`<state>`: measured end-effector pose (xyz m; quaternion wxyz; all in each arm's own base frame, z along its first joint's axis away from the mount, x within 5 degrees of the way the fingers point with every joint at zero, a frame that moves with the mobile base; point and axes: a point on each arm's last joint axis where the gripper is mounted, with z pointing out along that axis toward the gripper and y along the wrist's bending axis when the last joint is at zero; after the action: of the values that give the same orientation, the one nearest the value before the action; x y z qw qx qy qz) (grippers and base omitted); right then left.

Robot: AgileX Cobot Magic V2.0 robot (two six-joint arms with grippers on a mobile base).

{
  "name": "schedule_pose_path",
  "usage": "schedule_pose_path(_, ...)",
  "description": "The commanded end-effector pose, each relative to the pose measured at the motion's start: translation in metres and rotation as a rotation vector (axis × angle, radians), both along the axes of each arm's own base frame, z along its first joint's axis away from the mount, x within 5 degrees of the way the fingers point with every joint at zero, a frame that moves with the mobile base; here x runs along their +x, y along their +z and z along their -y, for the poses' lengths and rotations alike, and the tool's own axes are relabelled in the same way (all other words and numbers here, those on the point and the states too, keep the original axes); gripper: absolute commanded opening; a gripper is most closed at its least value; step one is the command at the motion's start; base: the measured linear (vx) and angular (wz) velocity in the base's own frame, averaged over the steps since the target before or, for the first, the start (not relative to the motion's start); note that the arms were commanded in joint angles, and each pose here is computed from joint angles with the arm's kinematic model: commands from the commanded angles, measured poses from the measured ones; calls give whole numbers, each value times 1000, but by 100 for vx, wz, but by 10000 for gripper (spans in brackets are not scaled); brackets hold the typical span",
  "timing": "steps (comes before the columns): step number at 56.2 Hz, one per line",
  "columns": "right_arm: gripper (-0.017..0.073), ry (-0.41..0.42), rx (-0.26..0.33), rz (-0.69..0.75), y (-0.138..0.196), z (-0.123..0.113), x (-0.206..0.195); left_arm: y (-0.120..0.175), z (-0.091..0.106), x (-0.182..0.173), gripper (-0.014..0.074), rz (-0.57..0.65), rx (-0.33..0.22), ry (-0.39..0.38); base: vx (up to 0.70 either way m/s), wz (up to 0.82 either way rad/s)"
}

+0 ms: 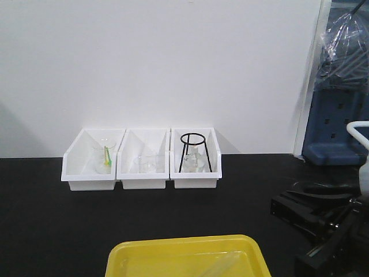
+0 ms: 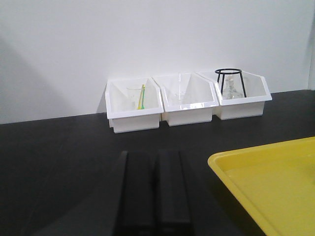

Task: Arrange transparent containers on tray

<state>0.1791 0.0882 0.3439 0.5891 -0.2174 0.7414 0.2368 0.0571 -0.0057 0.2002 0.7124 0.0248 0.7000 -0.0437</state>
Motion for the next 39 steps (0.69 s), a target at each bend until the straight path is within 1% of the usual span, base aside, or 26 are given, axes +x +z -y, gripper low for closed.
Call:
schedule_pose_path(1, -13, -21, -20, 57, 11, 3, -1, -9, 0, -1, -1, 13, 15, 4, 0, 0)
schedule_pose_path(5, -13, -18, -20, 56, 11, 3, -1, -11, 0, -1, -1, -6, 10, 2, 0, 0)
schedule_pose_path(39, -13, -18, -20, 56, 11, 3, -1, -11, 0, -1, -1, -6, 11, 2, 0, 0)
